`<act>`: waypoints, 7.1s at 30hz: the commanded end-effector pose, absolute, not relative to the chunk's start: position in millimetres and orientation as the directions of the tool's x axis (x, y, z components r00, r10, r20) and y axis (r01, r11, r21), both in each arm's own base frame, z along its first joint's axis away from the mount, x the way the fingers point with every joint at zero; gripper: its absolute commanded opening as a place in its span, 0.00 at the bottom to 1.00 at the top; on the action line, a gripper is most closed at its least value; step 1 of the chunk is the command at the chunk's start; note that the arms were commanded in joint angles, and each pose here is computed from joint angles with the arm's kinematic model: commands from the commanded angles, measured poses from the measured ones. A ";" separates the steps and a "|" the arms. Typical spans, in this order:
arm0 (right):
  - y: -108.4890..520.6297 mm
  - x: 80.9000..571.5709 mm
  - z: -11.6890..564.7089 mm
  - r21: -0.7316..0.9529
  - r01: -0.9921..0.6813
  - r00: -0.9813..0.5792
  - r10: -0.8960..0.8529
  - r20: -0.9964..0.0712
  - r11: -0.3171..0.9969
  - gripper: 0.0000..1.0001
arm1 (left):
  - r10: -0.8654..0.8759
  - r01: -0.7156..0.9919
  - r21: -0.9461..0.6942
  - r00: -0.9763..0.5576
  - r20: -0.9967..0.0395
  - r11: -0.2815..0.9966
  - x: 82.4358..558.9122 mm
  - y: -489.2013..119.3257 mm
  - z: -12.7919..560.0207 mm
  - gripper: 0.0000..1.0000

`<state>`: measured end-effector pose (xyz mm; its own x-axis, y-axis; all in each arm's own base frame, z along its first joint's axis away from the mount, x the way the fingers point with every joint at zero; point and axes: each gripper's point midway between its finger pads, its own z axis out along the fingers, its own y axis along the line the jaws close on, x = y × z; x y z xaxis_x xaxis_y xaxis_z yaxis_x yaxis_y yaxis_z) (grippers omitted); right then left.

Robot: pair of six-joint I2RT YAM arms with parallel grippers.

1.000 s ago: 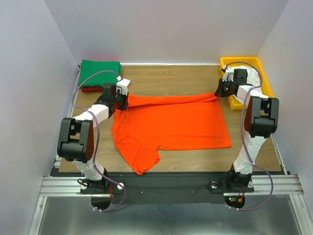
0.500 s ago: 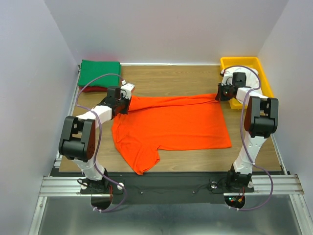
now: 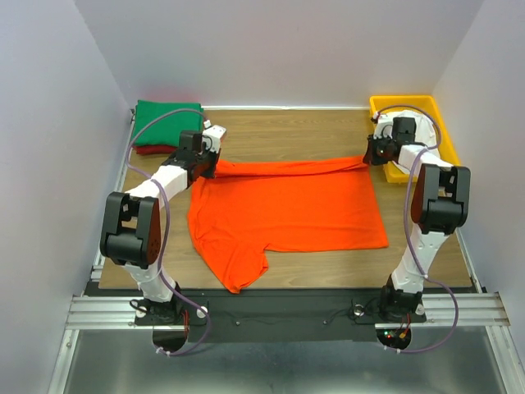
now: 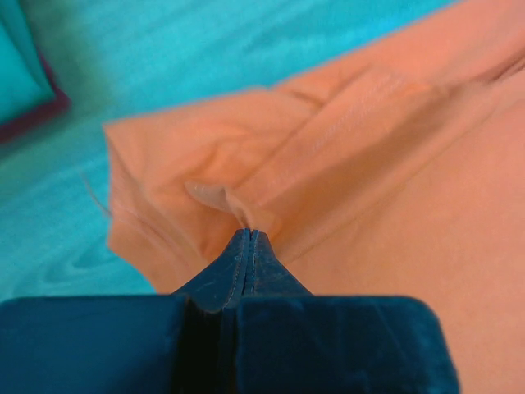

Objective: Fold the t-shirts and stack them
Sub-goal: Fold the tshirt

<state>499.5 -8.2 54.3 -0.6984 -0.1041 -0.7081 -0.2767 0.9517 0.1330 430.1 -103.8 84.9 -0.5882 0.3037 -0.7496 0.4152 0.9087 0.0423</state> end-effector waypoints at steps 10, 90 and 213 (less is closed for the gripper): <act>-19.4 497.8 97.8 0.025 -0.316 -0.608 -0.182 -0.772 0.948 0.01 | 0.345 0.444 0.077 -0.564 -0.750 0.893 414.6 -98.8 99.8 0.00; 415.0 474.3 68.1 0.569 -0.699 -0.689 -0.194 -0.698 0.433 0.46 | 0.216 0.499 -0.232 -0.685 -0.696 0.835 425.9 -96.0 80.4 0.25; 36.3 481.0 13.4 0.001 -0.388 -0.817 -0.343 -0.463 0.922 0.45 | 0.343 0.332 0.134 -0.725 -0.597 0.934 482.8 -58.1 31.3 0.45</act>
<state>480.6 56.8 29.9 -0.7994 -0.3323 -0.5005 -0.4295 0.8986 0.0894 470.2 -87.0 32.6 -0.6883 0.3898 -0.6118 0.4328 0.8975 0.0849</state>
